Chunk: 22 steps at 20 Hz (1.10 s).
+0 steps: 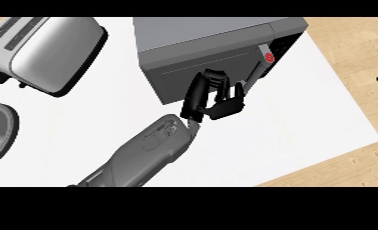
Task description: Pick up the milk, place it into the microwave and close the microwave
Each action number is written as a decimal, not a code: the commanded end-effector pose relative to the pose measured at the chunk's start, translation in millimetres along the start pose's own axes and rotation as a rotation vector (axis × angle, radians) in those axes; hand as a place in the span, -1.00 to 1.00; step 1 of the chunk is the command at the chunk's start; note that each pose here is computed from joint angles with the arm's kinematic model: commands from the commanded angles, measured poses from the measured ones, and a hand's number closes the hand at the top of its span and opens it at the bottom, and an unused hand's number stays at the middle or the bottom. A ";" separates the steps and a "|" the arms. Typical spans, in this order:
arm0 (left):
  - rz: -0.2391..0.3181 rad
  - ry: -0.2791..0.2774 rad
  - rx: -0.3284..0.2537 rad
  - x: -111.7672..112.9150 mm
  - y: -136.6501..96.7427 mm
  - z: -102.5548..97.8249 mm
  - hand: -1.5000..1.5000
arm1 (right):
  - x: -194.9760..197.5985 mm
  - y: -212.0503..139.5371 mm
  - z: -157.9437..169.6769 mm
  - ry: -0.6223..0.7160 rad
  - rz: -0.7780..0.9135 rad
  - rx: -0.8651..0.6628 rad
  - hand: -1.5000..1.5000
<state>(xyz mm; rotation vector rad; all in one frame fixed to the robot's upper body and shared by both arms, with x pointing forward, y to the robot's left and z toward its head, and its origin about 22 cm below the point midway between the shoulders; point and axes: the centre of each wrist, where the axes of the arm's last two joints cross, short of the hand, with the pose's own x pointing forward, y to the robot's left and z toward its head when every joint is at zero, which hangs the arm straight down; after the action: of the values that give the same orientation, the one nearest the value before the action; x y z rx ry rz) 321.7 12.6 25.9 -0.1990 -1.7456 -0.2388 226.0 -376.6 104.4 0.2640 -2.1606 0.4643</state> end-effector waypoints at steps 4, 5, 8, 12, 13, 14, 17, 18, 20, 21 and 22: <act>0.054 -0.052 0.061 16.3 8.7 -27.3 1.00 | 11.1 -15.5 -12.5 -0.014 0.010 0.021 -1.00; 0.058 -0.062 0.067 17.5 9.4 -29.2 1.00 | 10.6 -16.1 -9.5 -0.002 0.008 0.017 -1.00; 0.078 -0.083 0.077 15.6 9.9 -28.0 1.00 | 12.7 -20.8 -12.9 -0.015 0.007 0.009 -1.00; 0.096 -0.097 0.078 15.8 9.8 -29.5 1.00 | 16.1 -26.2 -19.5 -0.019 0.011 0.006 -1.00; 0.103 -0.098 0.071 14.0 10.5 -29.1 1.00 | 16.5 -29.9 -16.0 -0.004 0.016 -0.004 -1.00; 0.104 -0.100 0.085 17.2 10.4 -32.0 1.00 | 18.0 -30.9 -19.1 -0.012 0.017 0.001 -1.00; 0.113 -0.103 0.072 15.1 10.1 -31.6 1.00 | 22.9 -38.1 -22.5 -0.019 0.031 -0.002 -1.00; 0.117 -0.107 0.076 10.9 12.0 -29.9 1.00 | 25.0 -39.5 -24.3 -0.011 0.042 -0.011 -1.00; 0.119 -0.118 0.073 14.9 9.0 -31.5 1.00 | 26.6 -43.7 -27.1 -0.020 0.041 -0.003 -1.00; 0.122 -0.122 0.063 16.9 8.4 -33.3 1.00 | 27.9 -45.9 -28.2 -0.007 0.050 -0.005 -1.00; 0.110 -0.123 0.074 13.1 9.7 -32.0 1.00 | 30.0 -48.6 -29.1 -0.022 0.054 -0.015 -1.00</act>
<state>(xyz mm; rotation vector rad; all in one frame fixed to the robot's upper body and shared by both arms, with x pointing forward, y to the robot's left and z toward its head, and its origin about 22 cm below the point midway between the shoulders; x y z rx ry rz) 325.6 11.7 24.1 -0.3027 -1.8089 -0.1216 244.1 -403.7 147.8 0.2226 -2.1847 0.4811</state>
